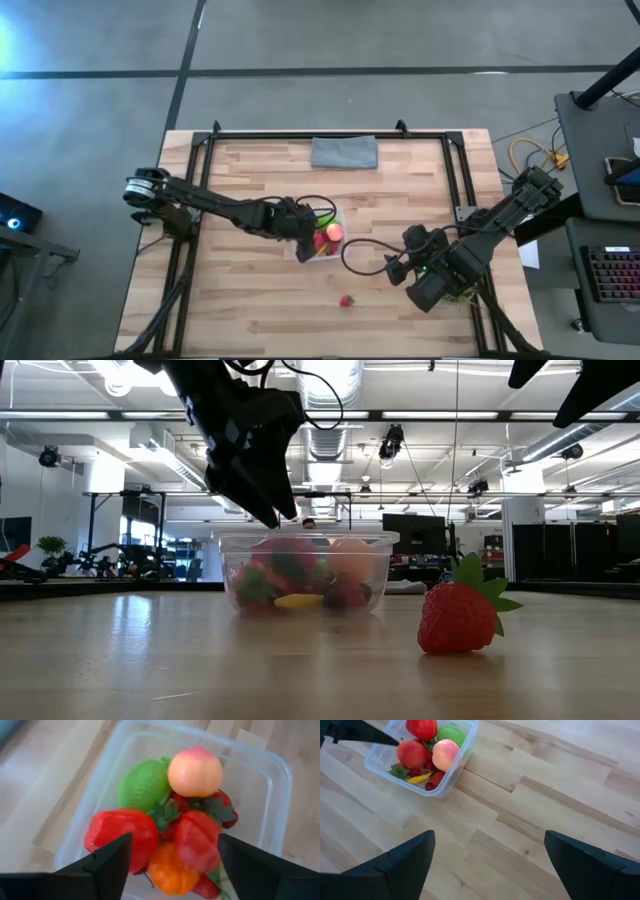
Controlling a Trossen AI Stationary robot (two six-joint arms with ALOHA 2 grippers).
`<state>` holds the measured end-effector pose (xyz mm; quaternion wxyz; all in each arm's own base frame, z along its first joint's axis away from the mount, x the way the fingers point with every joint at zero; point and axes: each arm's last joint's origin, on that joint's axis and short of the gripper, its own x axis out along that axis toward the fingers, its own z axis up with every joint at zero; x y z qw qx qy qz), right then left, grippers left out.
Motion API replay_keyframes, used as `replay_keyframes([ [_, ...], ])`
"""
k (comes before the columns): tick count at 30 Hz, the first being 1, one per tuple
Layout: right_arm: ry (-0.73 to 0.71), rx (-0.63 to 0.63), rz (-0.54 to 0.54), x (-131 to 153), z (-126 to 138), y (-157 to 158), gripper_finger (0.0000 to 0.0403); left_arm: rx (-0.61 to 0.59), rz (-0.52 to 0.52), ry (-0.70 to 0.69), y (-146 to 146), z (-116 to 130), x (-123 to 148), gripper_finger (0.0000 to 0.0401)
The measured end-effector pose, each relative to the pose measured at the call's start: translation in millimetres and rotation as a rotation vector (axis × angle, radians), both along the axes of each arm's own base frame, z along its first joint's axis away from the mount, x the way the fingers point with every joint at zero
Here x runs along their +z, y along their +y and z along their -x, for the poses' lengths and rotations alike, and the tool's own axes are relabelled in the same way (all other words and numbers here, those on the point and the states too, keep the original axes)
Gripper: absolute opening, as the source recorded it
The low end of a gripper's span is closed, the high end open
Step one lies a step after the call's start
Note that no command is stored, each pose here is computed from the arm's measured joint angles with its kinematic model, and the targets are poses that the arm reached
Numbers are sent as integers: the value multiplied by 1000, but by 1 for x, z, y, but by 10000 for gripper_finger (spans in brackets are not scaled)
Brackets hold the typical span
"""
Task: Pick and placing Produce into tupperware
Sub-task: Put the red strawberry into the transparent container
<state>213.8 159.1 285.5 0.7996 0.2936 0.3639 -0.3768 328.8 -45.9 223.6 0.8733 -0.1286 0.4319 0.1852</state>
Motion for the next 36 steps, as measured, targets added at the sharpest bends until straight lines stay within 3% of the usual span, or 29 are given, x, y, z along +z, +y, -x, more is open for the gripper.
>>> replay_keyframes([
  [8, -29, 0, -26, 0, -3, 2, 368, 7, 88, 13, -6, 11, 10, 312],
  [15, 45, 366, -67, -2, -15, 18, 368, -9, 103, 23, -29, 40, 31, 312],
  [21, 91, 611, 30, -27, -37, 38, 368, -46, 89, -27, -57, 59, 42, 312],
  [25, 155, 667, 76, -52, -51, 50, 368, -26, 104, -19, -68, 73, 34, 312],
  [30, 207, 693, 84, -72, -68, 65, 368, -16, 71, 115, -74, 99, 14, 312],
  [36, 250, 822, 132, -90, -91, 84, 368, -17, 59, 170, -78, 122, 1, 312],
])
